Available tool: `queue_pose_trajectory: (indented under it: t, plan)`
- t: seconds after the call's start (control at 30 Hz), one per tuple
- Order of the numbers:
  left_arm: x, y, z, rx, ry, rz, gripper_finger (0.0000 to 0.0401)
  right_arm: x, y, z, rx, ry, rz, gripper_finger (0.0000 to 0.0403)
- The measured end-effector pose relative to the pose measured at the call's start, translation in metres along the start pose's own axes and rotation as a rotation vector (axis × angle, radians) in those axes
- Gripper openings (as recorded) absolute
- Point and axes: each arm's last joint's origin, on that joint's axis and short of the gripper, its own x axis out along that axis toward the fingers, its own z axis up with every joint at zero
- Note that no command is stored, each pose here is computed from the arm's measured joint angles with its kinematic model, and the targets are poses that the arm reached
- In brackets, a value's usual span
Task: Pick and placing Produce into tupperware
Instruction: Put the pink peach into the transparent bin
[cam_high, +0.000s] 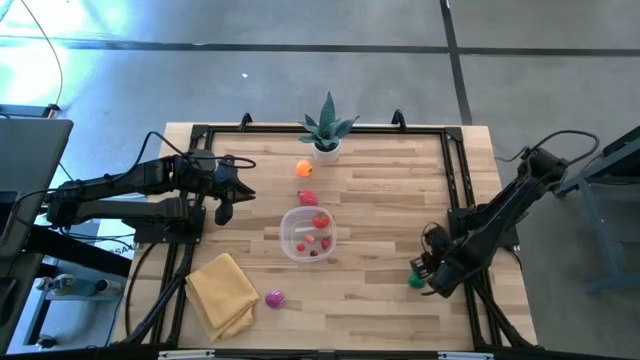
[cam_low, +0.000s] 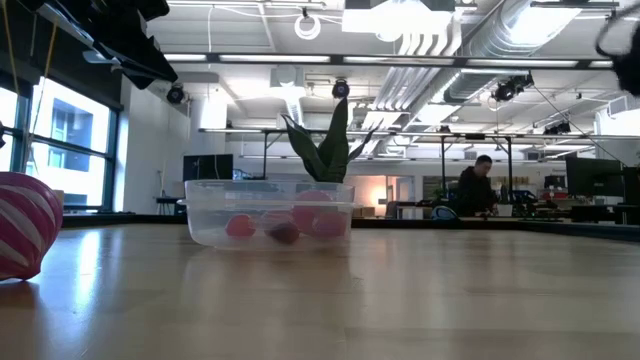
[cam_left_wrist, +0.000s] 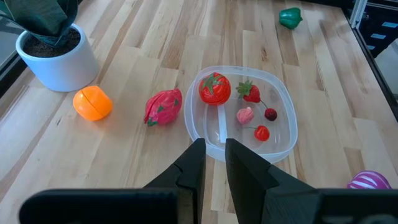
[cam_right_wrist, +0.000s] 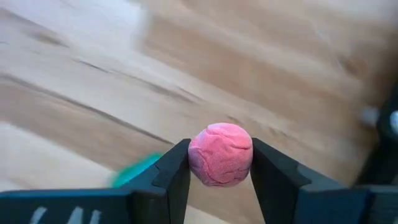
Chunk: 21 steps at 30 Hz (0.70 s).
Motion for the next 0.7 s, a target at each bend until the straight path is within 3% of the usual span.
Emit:
queue_pose_trajectory:
  t: [0.2,0.43,0.57,0.7]
  plan:
    - [0.0,0.0,0.0,0.0,0.0,0.0,0.0053,-0.044,0.037,0.028,-0.139,-0.254,0.19,0.0138]
    - [0.0,0.0,0.0,0.0,0.0,0.0,0.0053,-0.085,0.083,0.087,-0.332,-0.457,0.362,0.0138]
    - [0.0,0.0,0.0,0.0,0.0,0.0,0.0053,-0.087,0.104,0.128,-0.455,-0.534,0.473,0.0138]
    - [0.0,0.0,0.0,0.0,0.0,0.0,0.0053,-0.066,0.124,0.166,-0.563,-0.529,0.532,0.0138]
